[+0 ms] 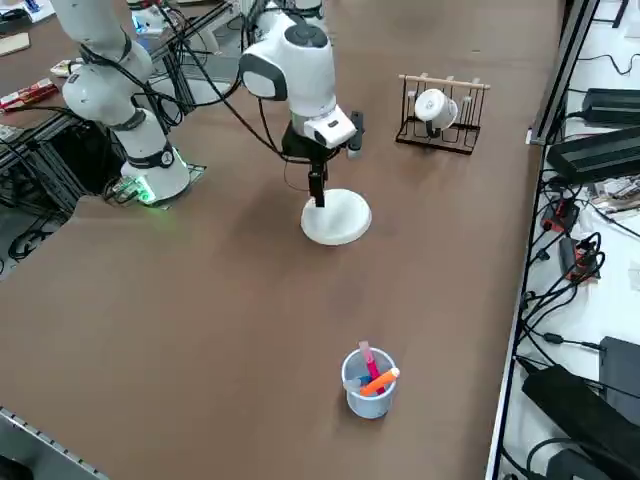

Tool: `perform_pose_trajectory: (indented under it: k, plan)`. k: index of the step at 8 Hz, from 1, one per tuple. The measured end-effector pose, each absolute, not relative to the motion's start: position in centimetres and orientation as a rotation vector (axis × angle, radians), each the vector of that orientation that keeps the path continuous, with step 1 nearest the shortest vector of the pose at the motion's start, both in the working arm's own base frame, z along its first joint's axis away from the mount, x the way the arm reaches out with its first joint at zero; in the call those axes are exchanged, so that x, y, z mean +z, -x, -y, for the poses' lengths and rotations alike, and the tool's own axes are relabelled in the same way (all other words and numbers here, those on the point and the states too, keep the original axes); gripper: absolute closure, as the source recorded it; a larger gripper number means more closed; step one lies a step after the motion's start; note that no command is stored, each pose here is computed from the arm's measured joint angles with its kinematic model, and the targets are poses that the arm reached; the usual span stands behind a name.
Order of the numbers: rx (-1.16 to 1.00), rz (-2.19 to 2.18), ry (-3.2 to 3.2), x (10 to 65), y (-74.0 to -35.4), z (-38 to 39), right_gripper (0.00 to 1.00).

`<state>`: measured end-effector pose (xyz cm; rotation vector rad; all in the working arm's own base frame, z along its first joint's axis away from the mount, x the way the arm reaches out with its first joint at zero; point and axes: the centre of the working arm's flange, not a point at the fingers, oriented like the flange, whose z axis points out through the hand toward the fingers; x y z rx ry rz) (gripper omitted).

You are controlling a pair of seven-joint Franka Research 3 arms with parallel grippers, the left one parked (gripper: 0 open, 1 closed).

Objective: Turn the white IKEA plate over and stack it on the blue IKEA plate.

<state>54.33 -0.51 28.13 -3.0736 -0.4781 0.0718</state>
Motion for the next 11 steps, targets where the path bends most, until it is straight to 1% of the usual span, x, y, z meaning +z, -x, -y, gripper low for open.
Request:
perform_pose_trajectory:
  k: [4,6,9,11]
  plan:
    - [0.176,0.390,3.101,21.9,-53.8,-0.1,0.00]
    - [0.215,0.360,3.112,19.9,-53.9,-1.1,0.00]
    - [0.191,0.346,3.120,20.5,-54.5,-2.5,0.00]
    - [0.231,0.341,3.111,22.6,-56.4,-2.6,0.00]
